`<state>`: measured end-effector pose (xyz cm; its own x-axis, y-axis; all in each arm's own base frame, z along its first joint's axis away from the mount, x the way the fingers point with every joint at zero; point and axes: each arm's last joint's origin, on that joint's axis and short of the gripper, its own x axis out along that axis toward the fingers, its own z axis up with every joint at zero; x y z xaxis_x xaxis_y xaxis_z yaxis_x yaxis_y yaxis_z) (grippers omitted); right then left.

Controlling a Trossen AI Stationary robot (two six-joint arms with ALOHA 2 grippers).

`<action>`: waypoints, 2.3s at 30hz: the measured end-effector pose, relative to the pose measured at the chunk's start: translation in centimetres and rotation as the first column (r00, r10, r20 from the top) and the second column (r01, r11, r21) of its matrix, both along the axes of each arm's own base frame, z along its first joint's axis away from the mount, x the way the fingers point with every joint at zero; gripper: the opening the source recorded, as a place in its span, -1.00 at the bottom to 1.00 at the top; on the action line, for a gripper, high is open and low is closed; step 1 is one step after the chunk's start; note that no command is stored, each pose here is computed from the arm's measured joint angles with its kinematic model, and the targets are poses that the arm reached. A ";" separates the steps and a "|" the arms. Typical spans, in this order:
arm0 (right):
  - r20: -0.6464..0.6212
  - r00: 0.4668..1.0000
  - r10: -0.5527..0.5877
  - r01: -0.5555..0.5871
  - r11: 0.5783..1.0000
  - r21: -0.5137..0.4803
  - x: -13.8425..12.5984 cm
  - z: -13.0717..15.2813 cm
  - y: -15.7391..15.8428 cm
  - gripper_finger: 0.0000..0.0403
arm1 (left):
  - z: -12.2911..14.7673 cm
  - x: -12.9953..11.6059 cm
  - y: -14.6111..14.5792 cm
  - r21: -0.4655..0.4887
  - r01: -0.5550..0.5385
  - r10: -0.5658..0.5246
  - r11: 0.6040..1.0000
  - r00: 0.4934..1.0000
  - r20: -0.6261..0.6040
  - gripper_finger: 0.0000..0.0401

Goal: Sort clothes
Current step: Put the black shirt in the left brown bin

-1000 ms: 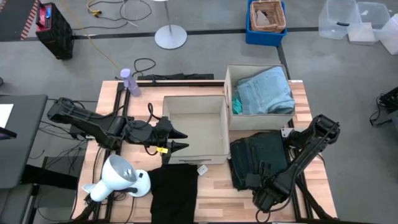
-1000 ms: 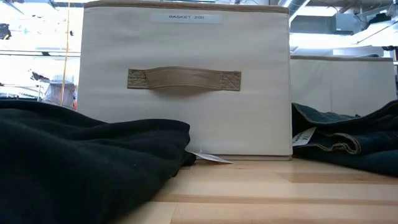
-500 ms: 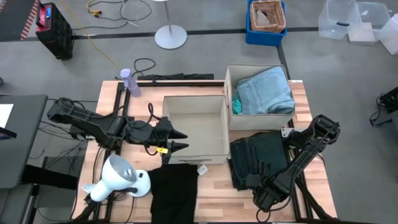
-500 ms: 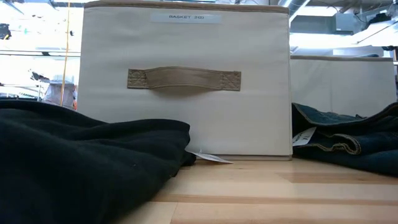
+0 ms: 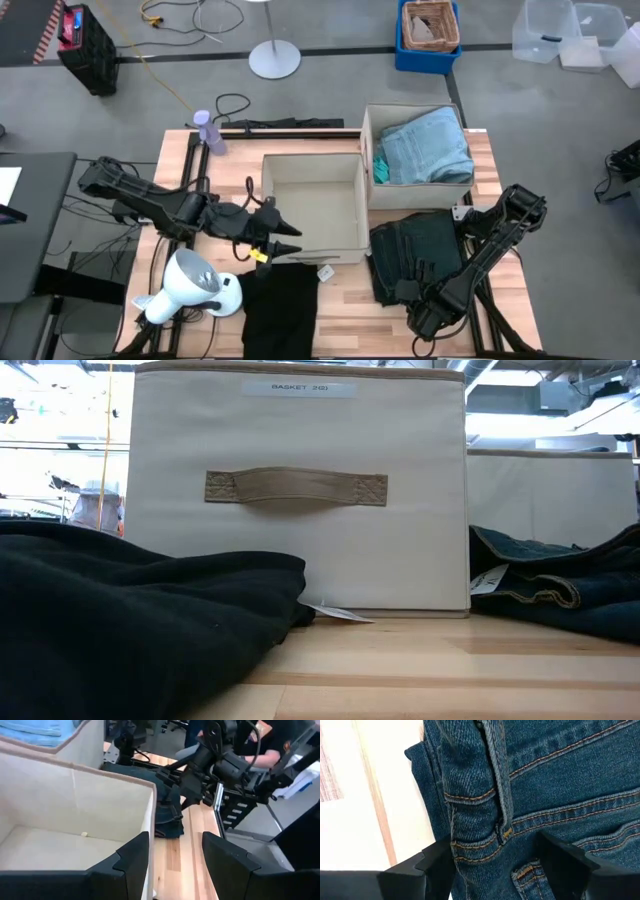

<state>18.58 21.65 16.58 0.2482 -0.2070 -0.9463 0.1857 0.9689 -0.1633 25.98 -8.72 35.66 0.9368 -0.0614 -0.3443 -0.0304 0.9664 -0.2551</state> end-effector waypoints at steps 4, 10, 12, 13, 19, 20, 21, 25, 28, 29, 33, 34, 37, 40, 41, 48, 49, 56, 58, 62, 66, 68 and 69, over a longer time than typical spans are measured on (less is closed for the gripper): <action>0.002 1.000 -0.001 0.001 1.000 0.000 0.0 0.0 0.0 0.40 | -0.6 0.8 -0.8 0.007 0.021 -0.020 1.000 0.999 -0.037 -0.11; 0.000 1.000 0.011 -0.011 1.000 -0.006 0.0 0.0 0.0 0.40 | 1.3 2.7 -2.4 0.067 0.082 -0.079 0.994 0.996 -0.045 -0.11; -0.003 1.000 0.019 -0.019 1.000 -0.011 0.0 0.1 0.0 0.40 | 2.2 3.6 -2.8 0.082 0.106 -0.100 0.991 0.992 -0.071 -0.11; -0.003 1.000 0.019 -0.019 1.000 -0.014 0.0 0.1 -0.1 0.40 | 2.7 4.1 -3.0 0.092 0.114 -0.107 0.989 0.991 -0.079 -0.11; -0.004 1.000 0.020 -0.020 1.000 -0.023 0.0 0.1 -0.1 0.40 | 4.2 6.9 -4.5 0.196 0.192 -0.143 0.962 0.961 -0.238 -0.11; -0.004 1.000 0.019 -0.019 1.000 -0.023 0.0 0.1 -0.2 0.40 | 4.0 7.4 -4.7 0.212 0.204 -0.142 0.956 0.952 -0.273 -0.11; -0.004 1.000 0.017 -0.017 1.000 -0.023 0.1 0.1 -0.2 0.40 | 3.8 8.1 -4.9 0.226 0.212 -0.139 0.951 0.943 -0.301 -0.11; 0.001 1.000 0.017 -0.017 0.999 -0.029 0.1 0.1 -0.2 0.40 | 2.6 10.4 -5.4 0.236 0.244 -0.145 0.940 0.917 -0.372 -0.11; 0.006 1.000 0.017 -0.017 0.999 -0.034 0.1 0.1 -0.3 0.40 | 1.5 11.6 -6.1 0.200 0.301 -0.200 0.932 0.890 -0.409 -0.11; 0.007 1.000 0.018 -0.018 0.999 -0.035 0.1 0.1 -0.3 0.40 | 1.0 11.8 -6.5 0.190 0.325 -0.221 0.926 0.877 -0.427 -0.11; 0.010 1.000 0.020 -0.019 0.999 -0.039 0.0 0.1 -0.2 0.40 | -0.6 11.7 -8.0 0.150 0.408 -0.283 0.901 0.812 -0.511 -0.11; 0.011 1.000 0.020 -0.020 0.999 -0.040 0.0 0.1 -0.2 0.40 | -0.7 11.4 -8.3 0.144 0.420 -0.290 0.896 0.800 -0.526 -0.11; 0.017 0.999 0.027 -0.027 0.999 -0.047 -0.1 0.1 -0.2 0.40 | -0.7 10.4 -9.4 0.150 0.453 -0.306 0.879 0.777 -0.550 -0.11; 0.031 0.999 0.030 -0.028 0.998 -0.063 0.0 0.2 -0.2 0.40 | -1.0 9.5 -10.6 0.186 0.509 -0.321 0.841 0.745 -0.585 -0.11; 0.032 0.999 0.038 -0.036 0.997 -0.067 0.0 0.2 -0.2 0.40 | -1.2 9.3 -11.0 0.192 0.522 -0.327 0.831 0.738 -0.591 -0.11; 0.040 0.996 0.074 -0.070 0.993 -0.097 0.1 0.2 -0.3 0.40 | -4.4 8.9 -11.4 0.195 0.478 -0.246 0.857 0.710 -0.659 -0.11; 0.043 0.996 0.074 -0.069 0.993 -0.099 0.1 0.2 -0.3 0.40 | -4.8 8.9 -11.2 0.191 0.464 -0.231 0.865 0.707 -0.669 -0.11; 0.045 0.996 0.074 -0.069 0.993 -0.101 0.1 0.2 -0.3 0.40 | -7.9 9.2 -10.6 0.147 0.417 -0.200 0.897 0.678 -0.707 -0.11; 0.045 0.996 0.073 -0.068 0.993 -0.101 0.1 0.2 -0.3 0.40 | -8.7 9.1 -10.6 0.130 0.427 -0.217 0.895 0.672 -0.708 -0.11; 0.052 0.997 0.051 -0.046 0.995 -0.094 0.1 0.2 -0.3 0.40 | -10.9 8.9 -10.7 0.099 0.445 -0.241 0.890 0.644 -0.726 -0.11; 0.058 0.998 0.033 -0.027 0.996 -0.087 0.1 0.2 -0.3 0.40 | -12.6 8.4 -10.5 0.108 0.444 -0.217 0.890 0.619 -0.755 -0.11; 0.058 0.998 0.033 -0.028 0.996 -0.087 0.1 0.2 -0.3 0.40 | -13.4 8.1 -10.3 0.109 0.445 -0.206 0.889 0.601 -0.773 -0.11; 0.058 0.998 0.033 -0.028 0.996 -0.087 0.1 0.2 -0.3 0.40 | -13.8 7.9 -10.2 0.108 0.443 -0.202 0.890 0.595 -0.778 -0.11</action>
